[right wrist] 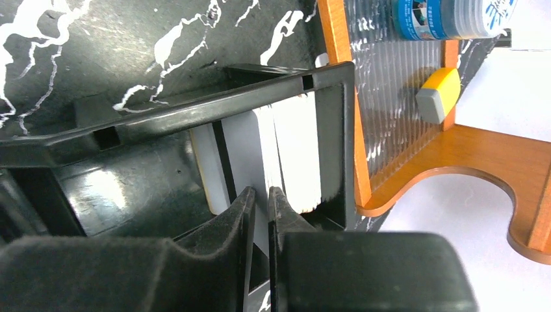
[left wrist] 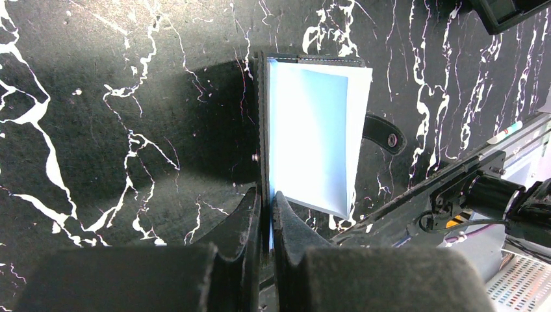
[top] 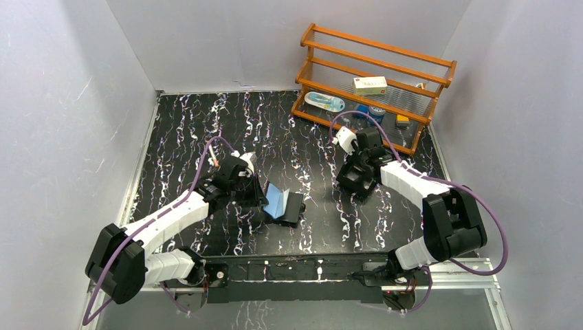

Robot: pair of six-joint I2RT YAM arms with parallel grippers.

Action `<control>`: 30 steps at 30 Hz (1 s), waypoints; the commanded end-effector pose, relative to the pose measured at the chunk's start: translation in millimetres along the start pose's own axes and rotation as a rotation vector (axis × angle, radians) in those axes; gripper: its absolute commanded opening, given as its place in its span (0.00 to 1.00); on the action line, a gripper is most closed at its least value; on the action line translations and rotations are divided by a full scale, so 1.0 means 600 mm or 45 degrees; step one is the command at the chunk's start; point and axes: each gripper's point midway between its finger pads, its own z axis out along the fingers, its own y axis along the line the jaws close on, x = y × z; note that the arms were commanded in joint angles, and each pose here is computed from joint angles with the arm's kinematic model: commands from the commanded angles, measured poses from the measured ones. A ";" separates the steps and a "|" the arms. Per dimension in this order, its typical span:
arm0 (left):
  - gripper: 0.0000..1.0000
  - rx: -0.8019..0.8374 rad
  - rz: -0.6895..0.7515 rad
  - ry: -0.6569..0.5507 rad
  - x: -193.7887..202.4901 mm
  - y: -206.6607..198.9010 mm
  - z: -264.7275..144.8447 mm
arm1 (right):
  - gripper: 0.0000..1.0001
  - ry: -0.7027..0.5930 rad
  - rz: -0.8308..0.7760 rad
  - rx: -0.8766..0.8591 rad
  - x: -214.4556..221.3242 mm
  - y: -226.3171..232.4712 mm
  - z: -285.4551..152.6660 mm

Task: Put the credit cards into the card holder
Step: Pick up the credit card from the card box, then unfold the card slot from the card holder.

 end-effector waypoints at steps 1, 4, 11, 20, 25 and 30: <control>0.00 0.069 0.002 -0.045 -0.016 -0.024 -0.017 | 0.14 -0.088 0.049 0.005 -0.047 -0.025 -0.028; 0.00 0.074 -0.003 -0.045 -0.016 -0.026 -0.018 | 0.08 -0.079 0.100 -0.064 -0.063 -0.012 -0.046; 0.00 0.077 -0.026 -0.047 -0.021 -0.031 -0.015 | 0.00 0.016 0.285 -0.148 -0.082 0.000 -0.092; 0.00 0.096 -0.068 -0.058 -0.033 -0.043 -0.009 | 0.00 0.160 0.525 -0.116 -0.122 -0.001 -0.142; 0.00 0.124 -0.113 -0.064 -0.036 -0.051 -0.008 | 0.00 0.114 0.504 -0.072 -0.157 0.020 -0.167; 0.00 0.136 -0.136 -0.068 -0.035 -0.053 -0.008 | 0.00 0.158 0.603 -0.058 -0.176 0.033 -0.184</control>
